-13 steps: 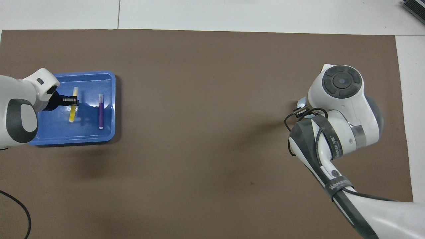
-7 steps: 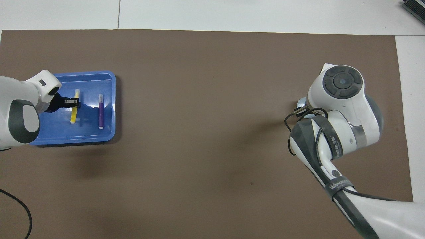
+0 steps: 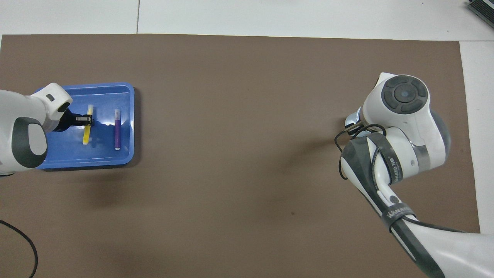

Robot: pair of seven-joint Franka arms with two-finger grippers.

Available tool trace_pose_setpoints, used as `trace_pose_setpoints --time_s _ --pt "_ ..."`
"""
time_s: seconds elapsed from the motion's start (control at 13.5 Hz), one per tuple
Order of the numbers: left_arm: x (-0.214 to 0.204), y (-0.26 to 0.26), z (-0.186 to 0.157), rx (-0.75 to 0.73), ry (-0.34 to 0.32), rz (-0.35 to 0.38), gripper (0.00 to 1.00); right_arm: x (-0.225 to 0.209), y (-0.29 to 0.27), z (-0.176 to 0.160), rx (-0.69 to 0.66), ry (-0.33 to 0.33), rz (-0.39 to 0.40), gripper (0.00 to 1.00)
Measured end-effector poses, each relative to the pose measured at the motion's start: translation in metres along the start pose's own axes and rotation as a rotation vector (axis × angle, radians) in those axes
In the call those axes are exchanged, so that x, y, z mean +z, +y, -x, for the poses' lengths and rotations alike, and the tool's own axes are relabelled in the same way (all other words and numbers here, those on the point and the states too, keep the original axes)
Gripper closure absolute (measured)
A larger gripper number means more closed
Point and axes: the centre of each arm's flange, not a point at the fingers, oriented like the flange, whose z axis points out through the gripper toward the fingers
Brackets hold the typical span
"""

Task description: Right arm passes pens to left for tray arrangement

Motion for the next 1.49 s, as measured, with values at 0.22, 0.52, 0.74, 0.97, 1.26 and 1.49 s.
trace_pose_setpoints --time_s 0.22,0.52,0.74,0.97,1.26,1.49 --pt "0.0027 0.0000 0.0014 0.000 -0.004 0.001 0.83 0.0018 -0.0010 -0.0011 -0.002 0.011 0.000 0.59" --pt "0.0035 -0.0003 0.0007 -0.001 0.003 0.000 0.83 0.0020 -0.0012 -0.0012 -0.002 0.012 0.000 0.61" --pt "0.0045 -0.0005 0.0003 -0.001 0.007 0.000 0.83 0.0020 -0.0015 -0.0013 -0.003 0.013 0.000 0.64" --pt "0.0053 -0.0006 0.0005 -0.001 0.006 0.000 0.56 0.0021 -0.0015 -0.0012 -0.003 0.012 -0.001 0.69" --pt "0.0056 -0.0007 0.0004 0.000 0.007 0.000 0.06 -0.0009 -0.0001 -0.0017 -0.003 0.019 0.005 0.80" --pt "0.0055 -0.0007 0.0003 0.001 0.007 0.000 0.00 -0.0010 0.0000 -0.0017 -0.003 0.019 0.005 0.80"
